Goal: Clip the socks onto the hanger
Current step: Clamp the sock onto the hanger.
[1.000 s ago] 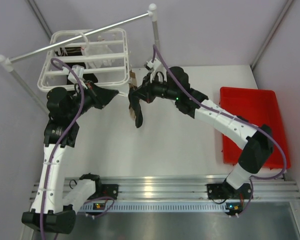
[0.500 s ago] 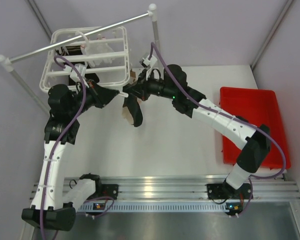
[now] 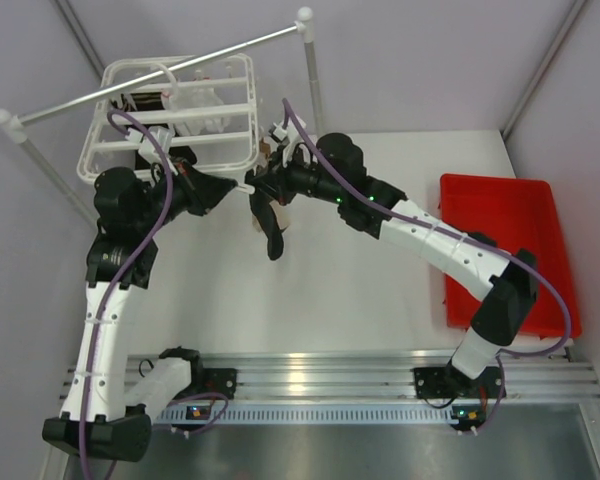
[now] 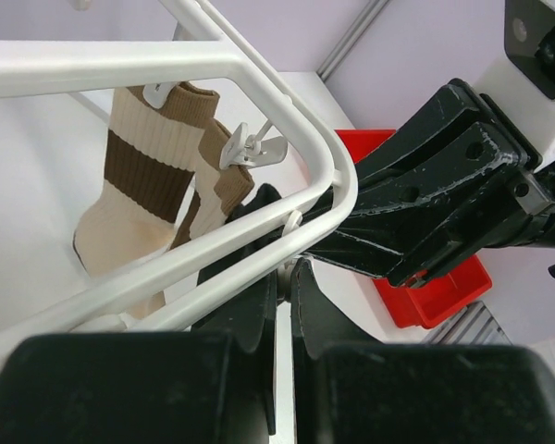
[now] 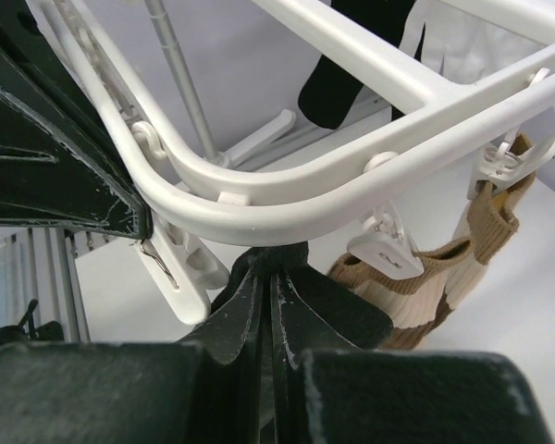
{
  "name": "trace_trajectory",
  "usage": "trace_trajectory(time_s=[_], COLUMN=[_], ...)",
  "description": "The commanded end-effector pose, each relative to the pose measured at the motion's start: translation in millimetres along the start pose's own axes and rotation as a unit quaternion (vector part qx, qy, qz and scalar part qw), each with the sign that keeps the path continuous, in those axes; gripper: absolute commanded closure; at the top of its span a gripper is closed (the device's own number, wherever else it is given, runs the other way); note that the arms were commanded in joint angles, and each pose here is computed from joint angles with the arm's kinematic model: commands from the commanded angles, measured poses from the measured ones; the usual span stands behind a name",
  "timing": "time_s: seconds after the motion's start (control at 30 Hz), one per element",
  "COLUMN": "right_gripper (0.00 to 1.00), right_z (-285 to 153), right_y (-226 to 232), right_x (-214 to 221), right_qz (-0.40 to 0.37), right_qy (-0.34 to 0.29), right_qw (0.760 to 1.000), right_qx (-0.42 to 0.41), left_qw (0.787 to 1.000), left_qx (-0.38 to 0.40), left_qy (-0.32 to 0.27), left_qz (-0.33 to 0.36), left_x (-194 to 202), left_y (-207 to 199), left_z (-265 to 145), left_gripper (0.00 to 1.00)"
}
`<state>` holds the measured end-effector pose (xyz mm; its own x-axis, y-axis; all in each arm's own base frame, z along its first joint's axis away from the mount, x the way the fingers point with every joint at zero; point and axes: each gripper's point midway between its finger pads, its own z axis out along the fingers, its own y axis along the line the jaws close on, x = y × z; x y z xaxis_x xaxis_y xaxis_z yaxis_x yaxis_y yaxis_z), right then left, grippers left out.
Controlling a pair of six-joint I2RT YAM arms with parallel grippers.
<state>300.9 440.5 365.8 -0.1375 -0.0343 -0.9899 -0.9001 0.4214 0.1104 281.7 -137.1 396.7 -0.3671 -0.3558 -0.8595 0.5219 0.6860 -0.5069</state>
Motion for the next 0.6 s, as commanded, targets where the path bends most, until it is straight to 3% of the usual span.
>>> trace_trajectory(time_s=[0.0,0.57], right_gripper=[1.00,1.00], right_z=[0.0,4.1], right_y=[4.8,13.1], right_x=[-23.4,-39.1], right_qz=[-0.029,-0.024], right_qy=[-0.019,-0.026], right_qw=[0.999,0.999], right_qx=[0.014,0.016], left_qw=[0.999,0.997], left_qx=[0.002,-0.049], left_qy=[-0.019,-0.002], left_qz=[0.032,0.052], left_x=[-17.9,-12.9], left_y=[-7.6,15.3], left_z=[-3.3,-1.1], left_gripper=[1.00,1.00])
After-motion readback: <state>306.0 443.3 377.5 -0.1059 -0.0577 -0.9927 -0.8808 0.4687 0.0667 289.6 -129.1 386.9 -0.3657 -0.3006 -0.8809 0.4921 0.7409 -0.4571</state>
